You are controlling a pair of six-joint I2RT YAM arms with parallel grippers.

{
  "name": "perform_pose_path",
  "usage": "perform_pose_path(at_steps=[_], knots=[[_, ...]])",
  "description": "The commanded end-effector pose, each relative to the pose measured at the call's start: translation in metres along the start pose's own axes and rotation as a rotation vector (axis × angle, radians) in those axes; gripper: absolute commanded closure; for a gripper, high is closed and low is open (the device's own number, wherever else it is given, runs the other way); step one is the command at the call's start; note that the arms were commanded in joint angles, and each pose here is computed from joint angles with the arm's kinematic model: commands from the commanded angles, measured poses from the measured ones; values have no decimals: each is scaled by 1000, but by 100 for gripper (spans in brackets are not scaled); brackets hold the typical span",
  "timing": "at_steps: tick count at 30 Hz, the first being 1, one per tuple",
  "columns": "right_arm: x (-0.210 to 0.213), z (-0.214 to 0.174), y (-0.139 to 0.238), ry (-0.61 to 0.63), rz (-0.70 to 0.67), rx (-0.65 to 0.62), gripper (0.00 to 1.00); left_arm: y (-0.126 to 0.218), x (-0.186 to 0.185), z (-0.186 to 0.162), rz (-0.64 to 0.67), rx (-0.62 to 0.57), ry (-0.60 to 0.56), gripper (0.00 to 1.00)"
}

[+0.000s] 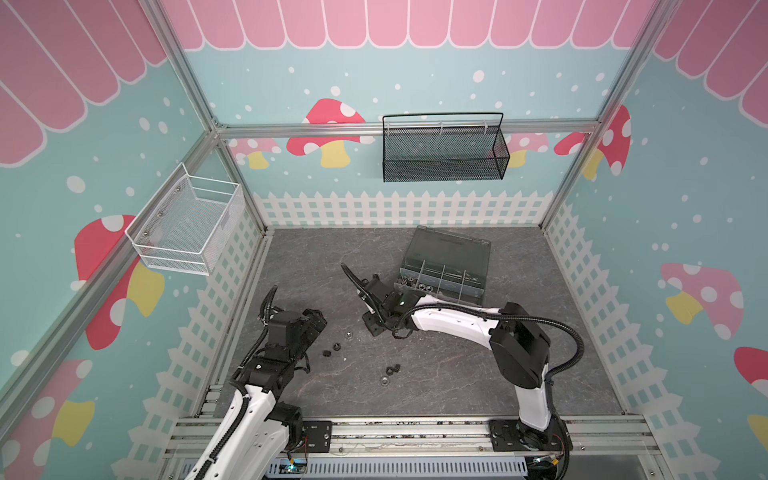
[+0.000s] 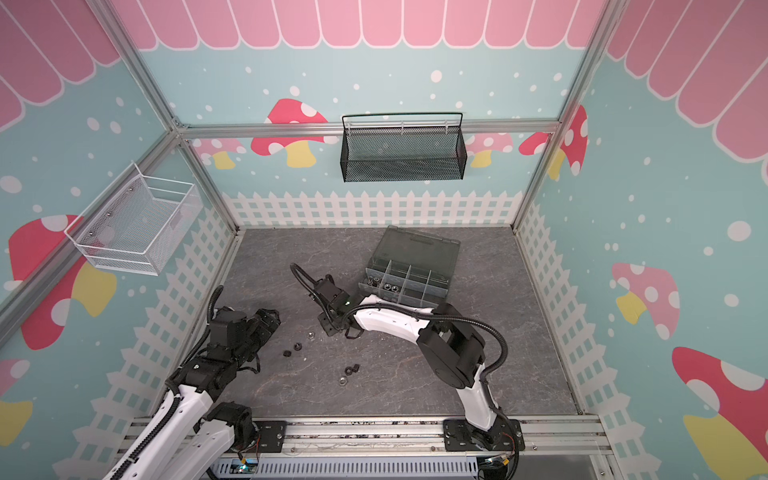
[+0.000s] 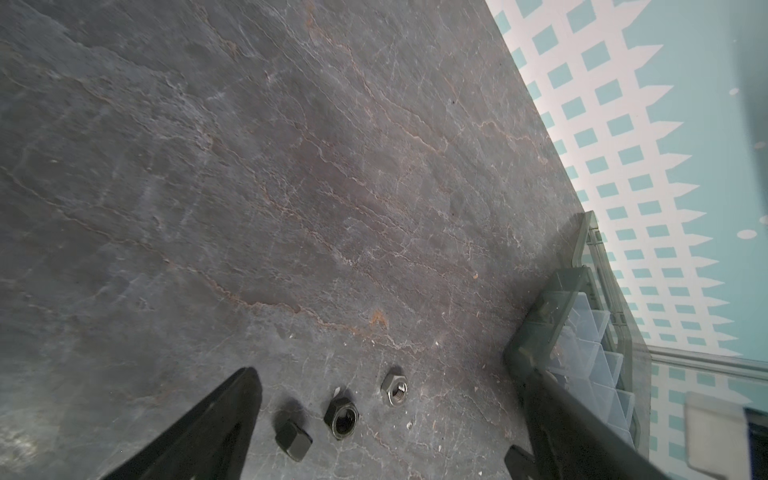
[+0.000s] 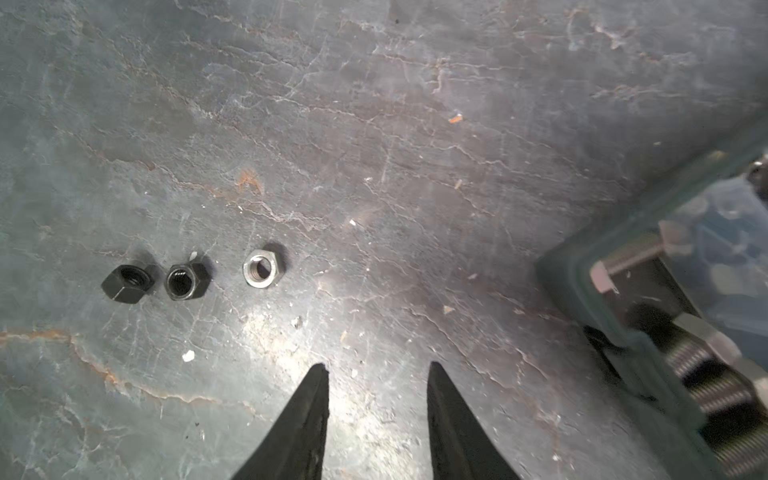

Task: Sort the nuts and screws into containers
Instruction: 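Move the right gripper over a silver hex nut beside two black nuts, then lower the right gripper around the silver hex nut and close it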

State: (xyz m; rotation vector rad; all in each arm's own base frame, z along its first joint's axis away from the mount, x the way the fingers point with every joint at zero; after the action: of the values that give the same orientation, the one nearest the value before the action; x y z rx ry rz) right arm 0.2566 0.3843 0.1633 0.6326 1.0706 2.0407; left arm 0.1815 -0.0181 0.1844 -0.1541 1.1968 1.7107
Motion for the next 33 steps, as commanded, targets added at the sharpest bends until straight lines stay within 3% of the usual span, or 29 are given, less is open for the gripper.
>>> perform_pose_path(at_steps=[1, 16, 33], knots=[[15, 6, -7, 24, 18, 5, 59, 4, 13, 0, 68, -45, 27, 0], [46, 10, -47, 100, 19, 62, 59, 16, 18, 2, 71, -91, 44, 0], [62, 2, -77, 142, 31, 117, 51, 15, 20, 3, 77, -106, 32, 0]])
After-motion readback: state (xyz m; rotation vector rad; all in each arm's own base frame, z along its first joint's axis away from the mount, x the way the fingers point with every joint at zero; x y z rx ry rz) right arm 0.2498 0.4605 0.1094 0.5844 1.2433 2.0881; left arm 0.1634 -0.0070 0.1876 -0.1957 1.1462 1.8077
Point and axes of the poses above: each gripper's point midway between its finger pads, its own y axis back along the fingers, its own x axis along the line the jaws close on, z = x × y, the point moved 9 cm from there along y, back along the fingers, and after that the axes turned 3 degrees about -y, right-handed, at the moved point
